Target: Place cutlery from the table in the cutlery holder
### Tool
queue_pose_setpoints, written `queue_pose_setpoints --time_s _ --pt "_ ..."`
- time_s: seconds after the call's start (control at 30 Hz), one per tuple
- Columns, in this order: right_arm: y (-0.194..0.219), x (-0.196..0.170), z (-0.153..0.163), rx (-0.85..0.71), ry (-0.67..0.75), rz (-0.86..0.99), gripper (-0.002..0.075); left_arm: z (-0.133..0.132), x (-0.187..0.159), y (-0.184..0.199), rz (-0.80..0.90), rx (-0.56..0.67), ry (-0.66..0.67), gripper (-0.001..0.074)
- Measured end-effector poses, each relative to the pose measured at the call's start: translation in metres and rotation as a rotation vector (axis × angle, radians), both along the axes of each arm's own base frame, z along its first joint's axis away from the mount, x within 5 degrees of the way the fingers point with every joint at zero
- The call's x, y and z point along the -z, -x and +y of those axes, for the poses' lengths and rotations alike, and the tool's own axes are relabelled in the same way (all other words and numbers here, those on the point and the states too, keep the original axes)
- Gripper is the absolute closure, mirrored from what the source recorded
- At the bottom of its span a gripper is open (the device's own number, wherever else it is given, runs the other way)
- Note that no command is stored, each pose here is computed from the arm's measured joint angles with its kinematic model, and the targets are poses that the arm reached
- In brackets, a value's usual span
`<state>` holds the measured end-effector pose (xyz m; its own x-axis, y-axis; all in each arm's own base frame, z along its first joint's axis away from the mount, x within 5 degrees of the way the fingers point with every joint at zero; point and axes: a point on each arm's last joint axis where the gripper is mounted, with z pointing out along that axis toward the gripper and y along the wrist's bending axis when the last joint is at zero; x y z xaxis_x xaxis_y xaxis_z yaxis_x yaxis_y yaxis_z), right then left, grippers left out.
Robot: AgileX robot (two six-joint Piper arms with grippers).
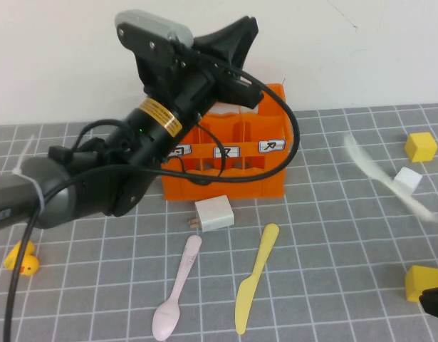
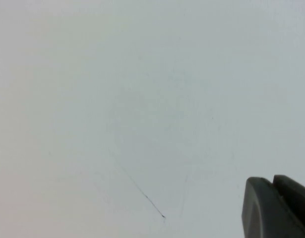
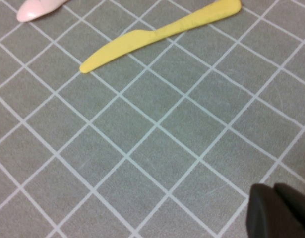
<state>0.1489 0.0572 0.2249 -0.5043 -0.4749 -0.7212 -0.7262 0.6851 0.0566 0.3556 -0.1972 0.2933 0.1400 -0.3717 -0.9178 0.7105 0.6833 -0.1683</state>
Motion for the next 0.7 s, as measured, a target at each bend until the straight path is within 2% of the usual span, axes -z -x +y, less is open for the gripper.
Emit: queue_pose_setpoints --time_s 0.23,0.3,0.4,0.57,0.7 --pt "0.000 0.000 0.000 -0.004 0.001 -0.001 0.0729 -0.002 0.000 0.002 0.018 0.043 0.010 0.0734" --pt "0.000 0.000 0.000 -0.004 0.001 -0.001 0.0729 -0.003 -0.006 0.007 0.006 0.063 -0.026 0.0734" --pt "0.000 0.000 0.000 -0.005 0.002 -0.002 0.0729 0.000 -0.023 0.018 0.047 0.054 -0.165 0.0734" --pt "0.000 0.000 0.000 -0.008 0.004 -0.004 0.0729 0.027 -0.057 0.043 0.185 -0.107 -0.407 0.0734" --pt "0.000 0.000 0.000 -0.009 0.005 -0.005 0.0729 0.059 -0.089 0.070 0.299 -0.292 -0.432 0.0734"
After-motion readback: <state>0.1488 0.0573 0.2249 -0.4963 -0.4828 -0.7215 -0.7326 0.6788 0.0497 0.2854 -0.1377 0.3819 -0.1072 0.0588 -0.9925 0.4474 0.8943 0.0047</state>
